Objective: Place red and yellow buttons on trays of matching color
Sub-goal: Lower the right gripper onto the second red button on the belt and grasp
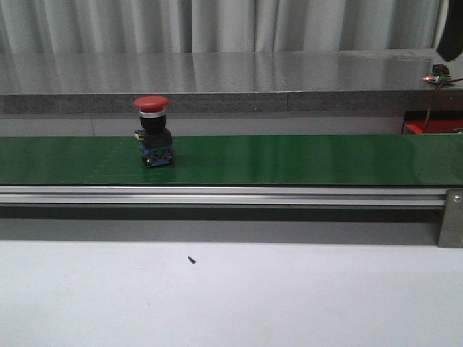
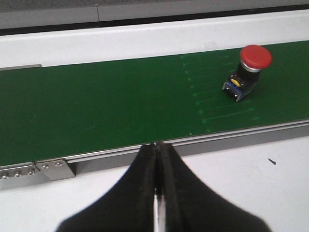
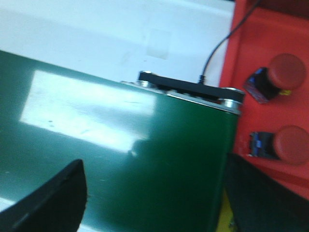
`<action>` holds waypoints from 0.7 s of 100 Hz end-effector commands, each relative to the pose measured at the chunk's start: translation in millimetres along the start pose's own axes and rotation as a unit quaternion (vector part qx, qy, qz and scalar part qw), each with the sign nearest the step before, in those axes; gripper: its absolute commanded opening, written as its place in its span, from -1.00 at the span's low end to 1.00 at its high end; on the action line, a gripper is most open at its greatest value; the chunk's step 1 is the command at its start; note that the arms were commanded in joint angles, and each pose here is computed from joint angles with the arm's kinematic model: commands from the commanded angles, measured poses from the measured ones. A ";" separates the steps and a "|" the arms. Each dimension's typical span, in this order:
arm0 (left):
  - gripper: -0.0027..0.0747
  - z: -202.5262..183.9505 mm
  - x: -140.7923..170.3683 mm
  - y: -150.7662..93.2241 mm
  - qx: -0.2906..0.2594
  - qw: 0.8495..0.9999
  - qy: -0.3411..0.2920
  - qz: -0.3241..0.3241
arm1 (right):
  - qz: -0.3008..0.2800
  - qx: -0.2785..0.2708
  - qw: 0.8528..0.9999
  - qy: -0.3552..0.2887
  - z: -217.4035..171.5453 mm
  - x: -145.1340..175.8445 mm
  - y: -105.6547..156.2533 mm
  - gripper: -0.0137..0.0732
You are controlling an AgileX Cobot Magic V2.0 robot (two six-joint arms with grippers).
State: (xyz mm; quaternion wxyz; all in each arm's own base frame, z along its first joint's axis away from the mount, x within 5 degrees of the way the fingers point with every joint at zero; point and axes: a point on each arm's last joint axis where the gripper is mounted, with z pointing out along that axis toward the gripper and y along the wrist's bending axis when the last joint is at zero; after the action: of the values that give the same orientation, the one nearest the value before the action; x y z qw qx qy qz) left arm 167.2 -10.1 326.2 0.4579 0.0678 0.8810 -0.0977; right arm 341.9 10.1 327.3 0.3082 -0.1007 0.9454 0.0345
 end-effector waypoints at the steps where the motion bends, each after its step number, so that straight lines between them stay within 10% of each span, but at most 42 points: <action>1: -0.98 -6.6 -12.2 -2.1 -0.001 0.999 -0.043 -0.007 | -0.030 -0.019 0.998 -0.046 -20.1 -11.5 25.5 0.68; 70: -0.98 -6.6 -12.2 -2.1 0.000 0.999 -0.043 -0.008 | -0.104 -0.181 0.978 0.023 21.1 -16.8 172.7 0.68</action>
State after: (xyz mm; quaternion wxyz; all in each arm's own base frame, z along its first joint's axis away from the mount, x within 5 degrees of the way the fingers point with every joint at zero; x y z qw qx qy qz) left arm 167.2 -10.3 326.3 0.4582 0.0669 0.8808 -0.0994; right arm 331.4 172.9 301.0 0.2376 -0.2542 0.9255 0.1497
